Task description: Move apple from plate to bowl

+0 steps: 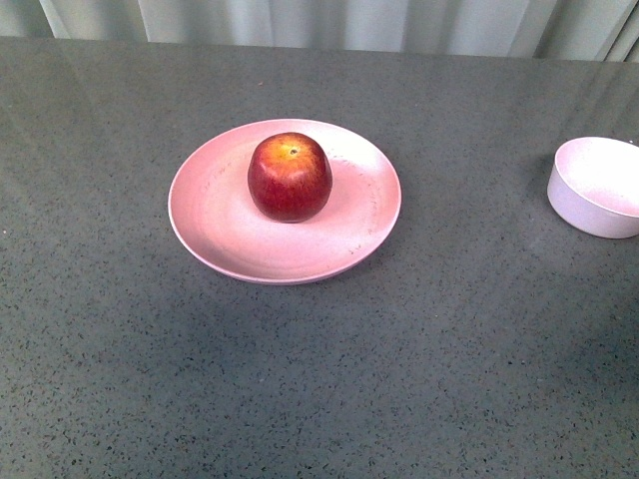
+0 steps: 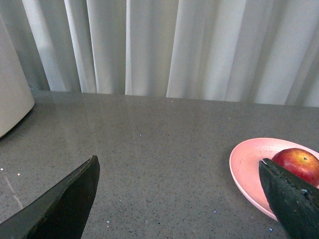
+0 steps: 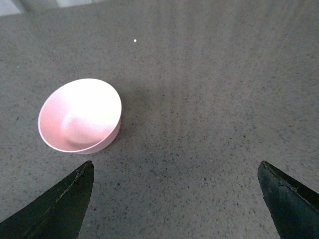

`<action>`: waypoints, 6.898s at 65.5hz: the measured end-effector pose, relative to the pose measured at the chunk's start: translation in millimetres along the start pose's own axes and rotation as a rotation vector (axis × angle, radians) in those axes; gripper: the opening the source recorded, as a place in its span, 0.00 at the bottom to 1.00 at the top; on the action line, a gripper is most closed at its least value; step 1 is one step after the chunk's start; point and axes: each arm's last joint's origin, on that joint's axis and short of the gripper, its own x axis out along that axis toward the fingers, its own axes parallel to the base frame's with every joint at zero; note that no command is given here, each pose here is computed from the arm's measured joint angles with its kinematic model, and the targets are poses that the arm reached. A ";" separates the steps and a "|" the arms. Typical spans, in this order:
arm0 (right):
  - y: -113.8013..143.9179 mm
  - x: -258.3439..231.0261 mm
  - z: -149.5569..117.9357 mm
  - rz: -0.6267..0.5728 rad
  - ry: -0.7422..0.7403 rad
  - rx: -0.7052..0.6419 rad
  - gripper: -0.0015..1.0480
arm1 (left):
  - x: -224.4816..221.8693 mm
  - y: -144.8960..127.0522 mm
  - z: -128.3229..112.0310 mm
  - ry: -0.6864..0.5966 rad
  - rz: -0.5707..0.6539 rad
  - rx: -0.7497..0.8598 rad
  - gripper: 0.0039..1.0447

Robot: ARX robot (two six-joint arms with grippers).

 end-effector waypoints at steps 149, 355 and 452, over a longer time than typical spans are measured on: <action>123.1 159.0 -8.1 0.241 0.253 -0.052 0.02 | 0.0 0.0 0.0 0.000 0.000 0.000 0.92; 102.3 -107.7 -78.6 0.119 -0.540 -0.083 0.02 | 0.0 0.0 0.0 0.000 0.000 0.000 0.92; 99.8 -122.3 -90.7 0.118 -0.535 -0.083 0.91 | 0.3 -0.1 -0.7 0.016 -0.012 0.007 0.92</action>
